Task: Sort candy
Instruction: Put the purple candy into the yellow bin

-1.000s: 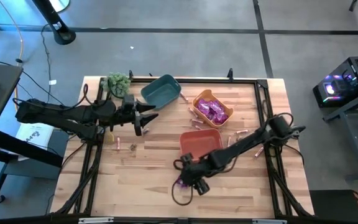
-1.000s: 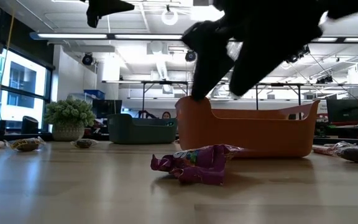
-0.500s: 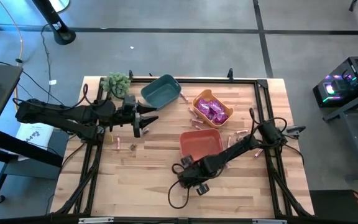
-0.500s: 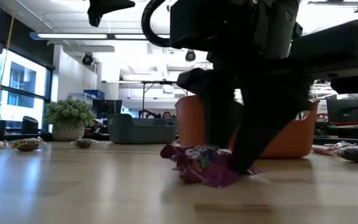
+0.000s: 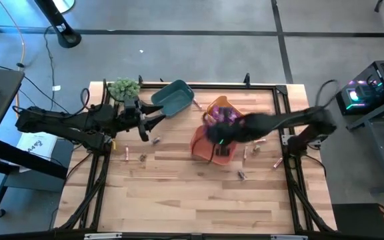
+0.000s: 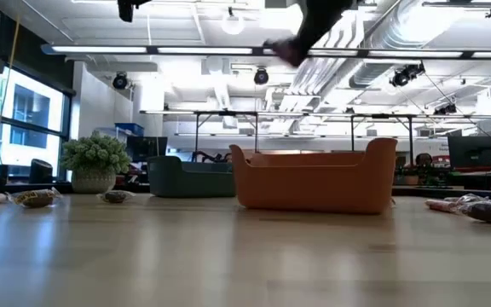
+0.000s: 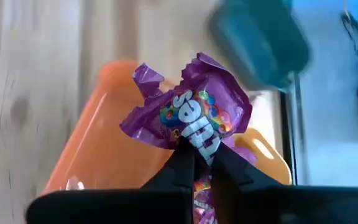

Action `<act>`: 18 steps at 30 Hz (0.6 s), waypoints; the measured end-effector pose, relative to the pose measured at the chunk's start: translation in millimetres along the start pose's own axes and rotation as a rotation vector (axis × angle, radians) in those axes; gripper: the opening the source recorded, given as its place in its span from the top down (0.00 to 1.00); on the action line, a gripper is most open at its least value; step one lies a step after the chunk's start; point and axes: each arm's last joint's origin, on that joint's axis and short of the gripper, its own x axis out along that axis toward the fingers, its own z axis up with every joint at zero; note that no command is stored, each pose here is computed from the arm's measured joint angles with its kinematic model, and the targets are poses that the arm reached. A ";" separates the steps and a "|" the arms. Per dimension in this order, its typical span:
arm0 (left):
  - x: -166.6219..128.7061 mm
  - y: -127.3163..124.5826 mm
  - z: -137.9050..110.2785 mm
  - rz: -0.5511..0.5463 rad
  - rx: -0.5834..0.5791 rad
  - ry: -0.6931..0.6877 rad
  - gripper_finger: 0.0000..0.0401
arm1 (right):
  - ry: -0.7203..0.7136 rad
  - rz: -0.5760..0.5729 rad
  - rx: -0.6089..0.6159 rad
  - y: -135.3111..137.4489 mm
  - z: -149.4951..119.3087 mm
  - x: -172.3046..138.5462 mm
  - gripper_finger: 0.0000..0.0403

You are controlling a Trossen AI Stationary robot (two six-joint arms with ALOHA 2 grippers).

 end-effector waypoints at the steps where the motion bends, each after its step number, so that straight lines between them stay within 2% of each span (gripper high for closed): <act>1: 0.0 0.2 -0.3 0.005 0.002 0.002 0.48 | -0.025 -0.004 0.062 -12.7 -5.0 -6.6 0.96; 3: 0.6 0.1 -0.8 0.007 0.003 0.004 0.48 | -0.037 -0.022 0.143 -34.2 -18.5 -15.3 0.93; 6: 1.1 0.2 -1.4 0.012 0.005 0.006 0.48 | 0.063 -0.109 0.311 -65.7 -52.0 -19.8 0.91; 8: 1.1 0.5 -1.3 0.023 -0.001 0.003 0.48 | 0.134 -0.124 0.413 -79.8 -74.9 -9.7 0.91; 10: 1.1 1.2 -1.1 0.047 -0.003 -0.003 0.48 | 0.151 -0.124 0.500 -85.7 -92.7 6.9 0.90; 13: 2.2 2.2 -2.1 0.092 -0.005 -0.010 0.48 | 0.090 -0.044 0.637 -87.8 -110.2 29.9 0.86; 15: 4.0 2.3 -3.9 0.106 -0.028 -0.005 0.48 | 0.090 -0.002 0.672 -86.4 -119.6 46.4 0.81; 18: 6.4 2.2 -7.5 0.115 -0.060 0.013 0.48 | 0.101 -0.033 0.727 -85.6 -130.1 61.3 0.70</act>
